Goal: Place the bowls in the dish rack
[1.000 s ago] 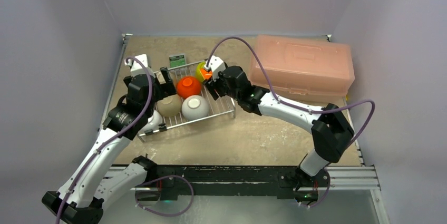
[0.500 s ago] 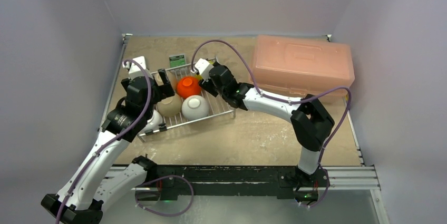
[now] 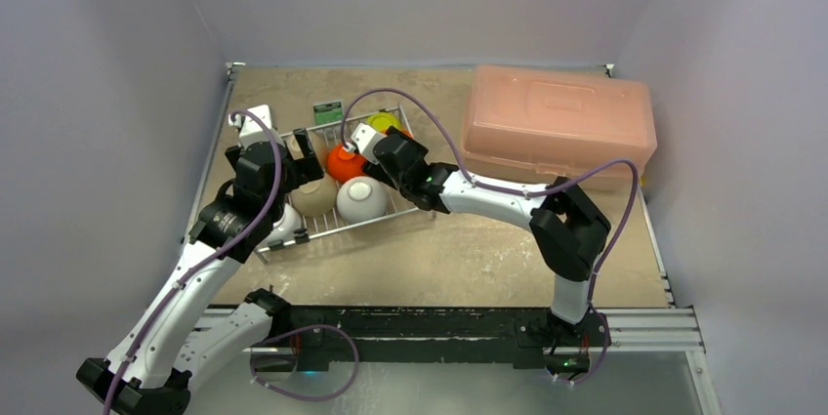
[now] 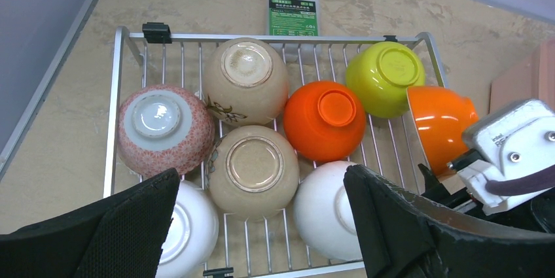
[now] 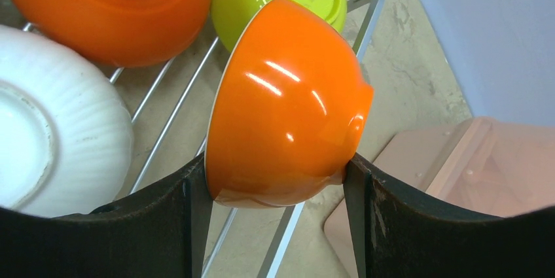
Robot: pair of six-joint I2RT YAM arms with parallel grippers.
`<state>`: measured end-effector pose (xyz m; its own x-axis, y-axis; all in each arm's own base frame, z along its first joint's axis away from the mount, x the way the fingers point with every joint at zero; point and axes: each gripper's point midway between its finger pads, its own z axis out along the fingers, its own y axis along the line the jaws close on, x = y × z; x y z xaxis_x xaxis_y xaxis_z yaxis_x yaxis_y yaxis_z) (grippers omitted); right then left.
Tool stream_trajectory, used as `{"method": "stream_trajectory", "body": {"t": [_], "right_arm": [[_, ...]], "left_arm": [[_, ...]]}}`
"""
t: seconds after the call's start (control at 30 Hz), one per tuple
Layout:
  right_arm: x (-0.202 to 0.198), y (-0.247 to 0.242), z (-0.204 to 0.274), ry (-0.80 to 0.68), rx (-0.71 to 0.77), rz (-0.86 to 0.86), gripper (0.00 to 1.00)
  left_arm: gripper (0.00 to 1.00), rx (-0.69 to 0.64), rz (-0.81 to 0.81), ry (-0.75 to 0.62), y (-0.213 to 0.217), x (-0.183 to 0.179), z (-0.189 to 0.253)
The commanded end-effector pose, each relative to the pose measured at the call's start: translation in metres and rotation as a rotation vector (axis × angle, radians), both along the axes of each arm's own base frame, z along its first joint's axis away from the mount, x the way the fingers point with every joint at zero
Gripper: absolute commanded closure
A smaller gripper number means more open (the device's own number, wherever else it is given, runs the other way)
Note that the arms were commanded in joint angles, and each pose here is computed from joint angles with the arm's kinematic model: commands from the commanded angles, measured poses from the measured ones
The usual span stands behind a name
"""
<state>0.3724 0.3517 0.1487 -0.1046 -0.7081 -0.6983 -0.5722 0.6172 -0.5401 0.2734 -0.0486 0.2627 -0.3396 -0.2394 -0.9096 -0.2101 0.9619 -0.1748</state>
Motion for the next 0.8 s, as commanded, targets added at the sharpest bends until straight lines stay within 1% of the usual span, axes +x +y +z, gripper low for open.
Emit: {"method": "stream_trajectory", "body": {"t": [0.0,0.13,0.23,0.33,0.53,0.77], "right_arm": [[-0.003,-0.012,0.012,-0.017,-0.016,-0.048,0.67],[-0.006,-0.015,0.007,0.001,-0.019,-0.058,0.66],[-0.006,-0.017,0.001,0.009,-0.03,-0.083,0.69],[-0.006,-0.021,-0.004,0.008,-0.056,-0.121,0.69],[-0.002,-0.037,-0.02,-0.03,-0.161,-0.205,0.66],[-0.001,-0.046,-0.02,-0.062,-0.193,-0.253,0.6]], "left_arm": [[0.03,0.01,0.001,-0.013,0.002,0.001,0.003],[0.03,0.01,-0.005,-0.009,0.0,0.001,0.001],[0.03,0.011,-0.004,-0.006,0.0,0.002,0.0],[0.03,0.011,-0.007,-0.003,0.0,0.002,0.0],[0.03,0.015,-0.015,0.008,-0.002,0.003,-0.003],[0.03,0.017,-0.017,0.014,-0.003,0.004,-0.005]]}}
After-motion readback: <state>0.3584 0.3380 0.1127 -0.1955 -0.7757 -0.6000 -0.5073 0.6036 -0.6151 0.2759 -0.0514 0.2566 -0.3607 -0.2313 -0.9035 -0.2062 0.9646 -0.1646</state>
